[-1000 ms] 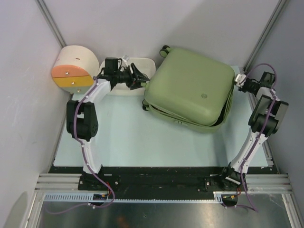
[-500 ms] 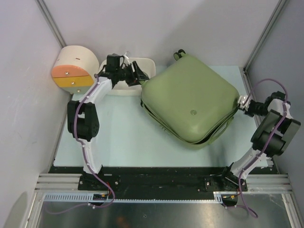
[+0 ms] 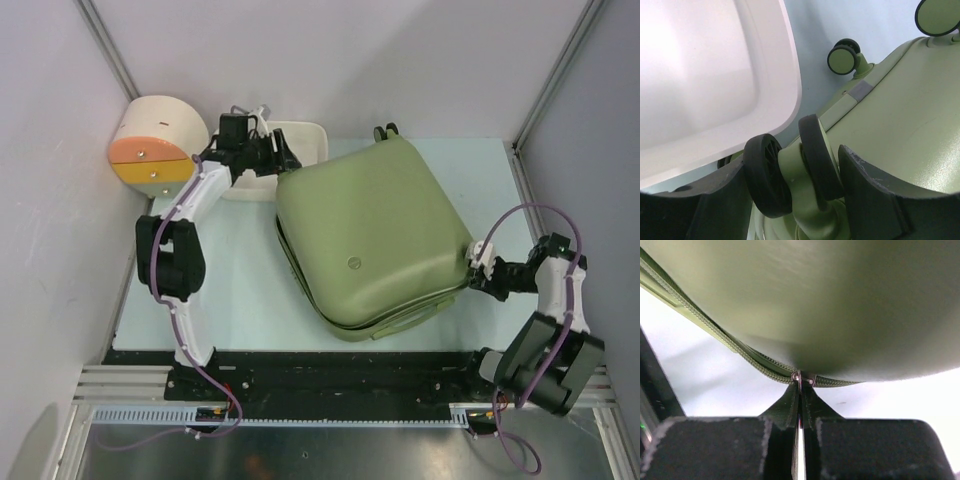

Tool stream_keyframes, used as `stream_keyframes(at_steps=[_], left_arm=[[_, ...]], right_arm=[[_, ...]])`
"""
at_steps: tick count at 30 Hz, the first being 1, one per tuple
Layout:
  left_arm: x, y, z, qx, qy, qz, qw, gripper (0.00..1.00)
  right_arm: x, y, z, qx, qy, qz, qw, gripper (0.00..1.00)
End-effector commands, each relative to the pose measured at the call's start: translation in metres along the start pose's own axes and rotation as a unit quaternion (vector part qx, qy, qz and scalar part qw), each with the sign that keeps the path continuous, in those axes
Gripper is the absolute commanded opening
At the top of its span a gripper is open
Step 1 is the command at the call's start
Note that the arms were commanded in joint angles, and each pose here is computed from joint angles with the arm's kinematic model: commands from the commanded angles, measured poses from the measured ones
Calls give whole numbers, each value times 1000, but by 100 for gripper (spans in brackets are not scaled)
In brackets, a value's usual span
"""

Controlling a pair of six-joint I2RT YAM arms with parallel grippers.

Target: Open, take out, and arrange the luggage

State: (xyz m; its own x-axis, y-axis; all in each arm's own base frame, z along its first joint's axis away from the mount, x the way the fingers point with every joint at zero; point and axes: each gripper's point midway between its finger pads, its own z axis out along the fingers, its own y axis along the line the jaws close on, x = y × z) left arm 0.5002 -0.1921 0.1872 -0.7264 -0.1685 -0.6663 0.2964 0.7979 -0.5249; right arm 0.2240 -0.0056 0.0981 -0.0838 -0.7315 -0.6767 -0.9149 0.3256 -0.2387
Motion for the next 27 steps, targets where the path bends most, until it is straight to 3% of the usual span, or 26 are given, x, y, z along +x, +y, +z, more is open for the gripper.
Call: stream_keyframes(at_steps=[1, 5, 12, 15, 16, 17, 18, 19, 20, 24, 27], left_arm=[[114, -26, 32, 85, 171, 155, 969, 0], [104, -19, 43, 73, 163, 173, 969, 0], [84, -10, 42, 83, 148, 168, 971, 0], [62, -40, 15, 119, 116, 196, 966, 30], [41, -59, -7, 121, 83, 217, 965, 56], [28, -62, -18, 105, 64, 227, 966, 73], [16, -65, -30, 89, 46, 237, 966, 78], [1, -65, -45, 71, 22, 249, 966, 92], [-20, -66, -71, 31, -15, 262, 964, 99], [-47, -71, -136, -11, -76, 307, 949, 100], [-4, -113, -162, 32, -51, 406, 912, 100]], right_arm=[[-37, -59, -4, 38, -144, 12, 989, 0], [-29, -95, -17, 49, -170, 10, 984, 0], [-27, -93, -17, 45, -190, 14, 981, 0], [-37, -81, -11, 18, -202, 27, 979, 0], [-43, -76, -7, 6, -206, 28, 978, 0], [-47, -73, -6, 0, -206, 33, 978, 0], [-49, -70, -4, -5, -206, 33, 978, 0], [-52, -69, -2, -7, -207, 34, 978, 0], [-53, -69, -1, -6, -205, 37, 978, 0], [-58, -74, 1, 4, -194, 71, 978, 0], [-61, -64, 8, -8, -186, 84, 979, 0]])
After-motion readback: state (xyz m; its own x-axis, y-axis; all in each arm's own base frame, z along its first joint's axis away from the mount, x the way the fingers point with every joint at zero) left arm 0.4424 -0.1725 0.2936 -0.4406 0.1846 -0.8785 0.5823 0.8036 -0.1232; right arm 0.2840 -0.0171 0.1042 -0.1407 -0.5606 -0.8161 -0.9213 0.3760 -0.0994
